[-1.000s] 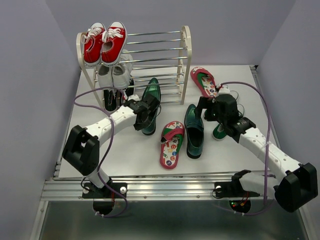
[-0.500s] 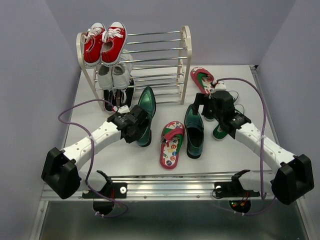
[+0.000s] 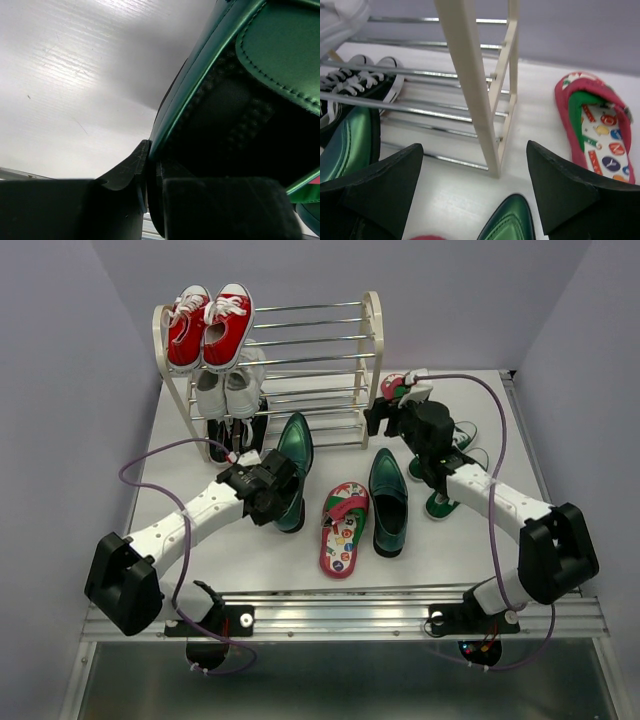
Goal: Place and organize the shoes onto the shoe shelf
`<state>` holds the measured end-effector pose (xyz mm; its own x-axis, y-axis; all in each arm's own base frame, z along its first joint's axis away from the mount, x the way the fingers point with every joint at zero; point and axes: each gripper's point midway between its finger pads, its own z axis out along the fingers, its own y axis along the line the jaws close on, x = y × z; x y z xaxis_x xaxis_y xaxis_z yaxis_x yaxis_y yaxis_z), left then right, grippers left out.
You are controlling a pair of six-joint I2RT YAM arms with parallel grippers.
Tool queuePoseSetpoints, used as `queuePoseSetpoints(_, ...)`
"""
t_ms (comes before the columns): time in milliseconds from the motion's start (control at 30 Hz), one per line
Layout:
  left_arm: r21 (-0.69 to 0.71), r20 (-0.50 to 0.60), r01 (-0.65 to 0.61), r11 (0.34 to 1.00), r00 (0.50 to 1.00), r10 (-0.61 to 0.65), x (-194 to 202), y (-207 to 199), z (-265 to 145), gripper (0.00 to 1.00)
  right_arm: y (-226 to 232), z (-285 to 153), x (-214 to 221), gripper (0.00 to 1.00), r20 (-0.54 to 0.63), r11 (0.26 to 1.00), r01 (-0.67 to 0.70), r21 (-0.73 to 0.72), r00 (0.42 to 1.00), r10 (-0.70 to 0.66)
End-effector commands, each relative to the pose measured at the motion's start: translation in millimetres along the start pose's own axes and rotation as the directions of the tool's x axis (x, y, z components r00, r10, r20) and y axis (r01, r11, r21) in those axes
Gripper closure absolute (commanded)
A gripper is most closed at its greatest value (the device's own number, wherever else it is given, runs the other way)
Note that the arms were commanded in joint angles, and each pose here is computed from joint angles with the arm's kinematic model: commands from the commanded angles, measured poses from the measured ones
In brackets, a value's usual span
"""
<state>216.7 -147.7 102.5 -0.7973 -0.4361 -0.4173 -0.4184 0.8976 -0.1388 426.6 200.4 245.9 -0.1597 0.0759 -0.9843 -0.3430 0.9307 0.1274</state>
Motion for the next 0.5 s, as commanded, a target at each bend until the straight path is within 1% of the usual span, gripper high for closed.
queuePoseSetpoints(0, 0.109, 0.079, 0.051, 0.993, 0.995, -0.059, -25.0, -31.4, -12.8, 1.0, 2.4, 13.6, -86.9, 0.16, 0.3, 0.999, -0.024, 0.033, 0.954, 0.013)
queuePoseSetpoints(33, 0.099, 0.08, 0.047, 0.994, 0.995, -0.055, -25.3, -29.8, -13.1, 1.0, 4.8, 15.3, -100.7, 0.19, 0.345, 0.999, -0.03, 0.024, 0.938, 0.02)
queuePoseSetpoints(67, 0.097, 0.084, 0.048, 0.994, 0.995, -0.057, -27.3, -30.5, -15.0, 1.0, 5.4, 22.7, -96.0, 0.24, 0.34, 0.999, -0.029, 0.022, 0.94, 0.019)
queuePoseSetpoints(133, 0.072, 0.087, 0.048, 0.996, 0.995, -0.055, -28.0, -27.4, -13.9, 1.0, 11.3, 28.5, -101.4, 0.26, 0.352, 1.0, -0.02, -0.004, 0.936, 0.02)
queuePoseSetpoints(167, 0.06, 0.087, 0.053, 0.997, 0.995, -0.058, -28.1, -25.3, -13.9, 1.0, 13.4, 34.0, -103.5, 0.3, 0.354, 1.0, -0.022, -0.012, 0.935, 0.025)
queuePoseSetpoints(200, 0.052, 0.085, 0.05, 0.997, 0.995, -0.055, -27.7, -24.7, -12.7, 1.0, 14.3, 36.5, -104.1, 0.32, 0.354, 1.0, -0.02, -0.015, 0.935, 0.024)
queuePoseSetpoints(267, 0.05, 0.081, 0.05, 0.997, 0.995, -0.054, -27.4, -25.4, -12.7, 1.0, 14.0, 41.6, -105.0, 0.42, 0.356, 1.0, -0.027, -0.011, 0.934, 0.029)
queuePoseSetpoints(367, 0.058, 0.091, 0.062, 0.996, 0.994, -0.067, -30.7, -28.9, -13.9, 1.0, 16.0, 44.4, -105.1, 0.48, 0.355, 1.0, -0.018, -0.019, 0.935, 0.024)
queuePoseSetpoints(400, 0.063, 0.093, 0.067, 0.996, 0.993, -0.072, -32.7, -31.0, -14.8, 1.0, 16.9, 45.2, -105.0, 0.54, 0.354, 1.0, -0.015, -0.023, 0.935, 0.022)
queuePoseSetpoints(467, 0.072, 0.098, 0.073, 0.995, 0.992, -0.08, -35.8, -34.8, -17.2, 1.0, 19.0, 47.7, -100.7, 0.62, 0.342, 0.999, -0.005, -0.034, 0.94, 0.016)
